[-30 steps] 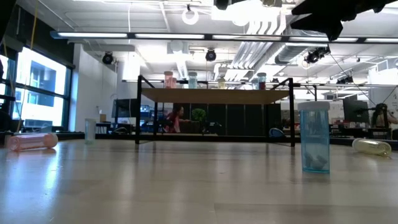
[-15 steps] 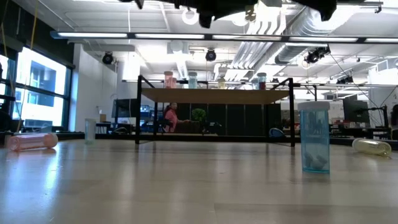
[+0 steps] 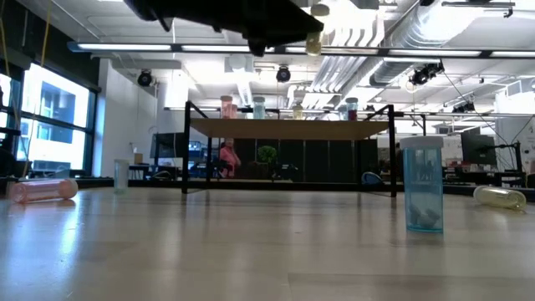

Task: Pick and place medicine bottles onto shelf by color
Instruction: Put the yellow medicine bottle on the shelf

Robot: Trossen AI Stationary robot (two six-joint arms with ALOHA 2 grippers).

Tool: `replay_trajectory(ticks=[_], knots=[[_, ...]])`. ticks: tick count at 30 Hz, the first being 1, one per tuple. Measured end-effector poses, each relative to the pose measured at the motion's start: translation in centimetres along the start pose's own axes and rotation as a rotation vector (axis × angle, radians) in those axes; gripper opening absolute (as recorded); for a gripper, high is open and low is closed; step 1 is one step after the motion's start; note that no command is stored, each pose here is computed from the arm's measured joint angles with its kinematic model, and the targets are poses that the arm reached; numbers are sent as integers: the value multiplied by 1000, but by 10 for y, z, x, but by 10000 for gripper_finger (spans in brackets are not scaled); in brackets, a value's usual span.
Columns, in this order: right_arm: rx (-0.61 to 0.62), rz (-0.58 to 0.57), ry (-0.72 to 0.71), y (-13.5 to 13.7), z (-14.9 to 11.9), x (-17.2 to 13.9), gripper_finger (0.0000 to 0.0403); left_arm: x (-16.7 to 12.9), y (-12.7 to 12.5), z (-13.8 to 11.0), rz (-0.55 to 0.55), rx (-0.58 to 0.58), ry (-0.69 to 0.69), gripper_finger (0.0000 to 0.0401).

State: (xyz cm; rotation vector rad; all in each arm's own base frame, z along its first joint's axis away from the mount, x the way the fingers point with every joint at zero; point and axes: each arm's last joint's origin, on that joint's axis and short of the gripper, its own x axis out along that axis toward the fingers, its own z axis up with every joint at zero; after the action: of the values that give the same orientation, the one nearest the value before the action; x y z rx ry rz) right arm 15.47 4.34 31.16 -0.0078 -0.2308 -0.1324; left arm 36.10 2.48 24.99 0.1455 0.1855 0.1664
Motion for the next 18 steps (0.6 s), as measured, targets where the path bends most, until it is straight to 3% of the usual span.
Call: replay_trajectory(ticks=[9,18], knots=[[-53,-30,24,-5,-11,16,198,-7,-2,-28,20,-27,43,94],[9,80,34,-5,-29,39,198,-9,-2,-29,23,-37,2,94]])
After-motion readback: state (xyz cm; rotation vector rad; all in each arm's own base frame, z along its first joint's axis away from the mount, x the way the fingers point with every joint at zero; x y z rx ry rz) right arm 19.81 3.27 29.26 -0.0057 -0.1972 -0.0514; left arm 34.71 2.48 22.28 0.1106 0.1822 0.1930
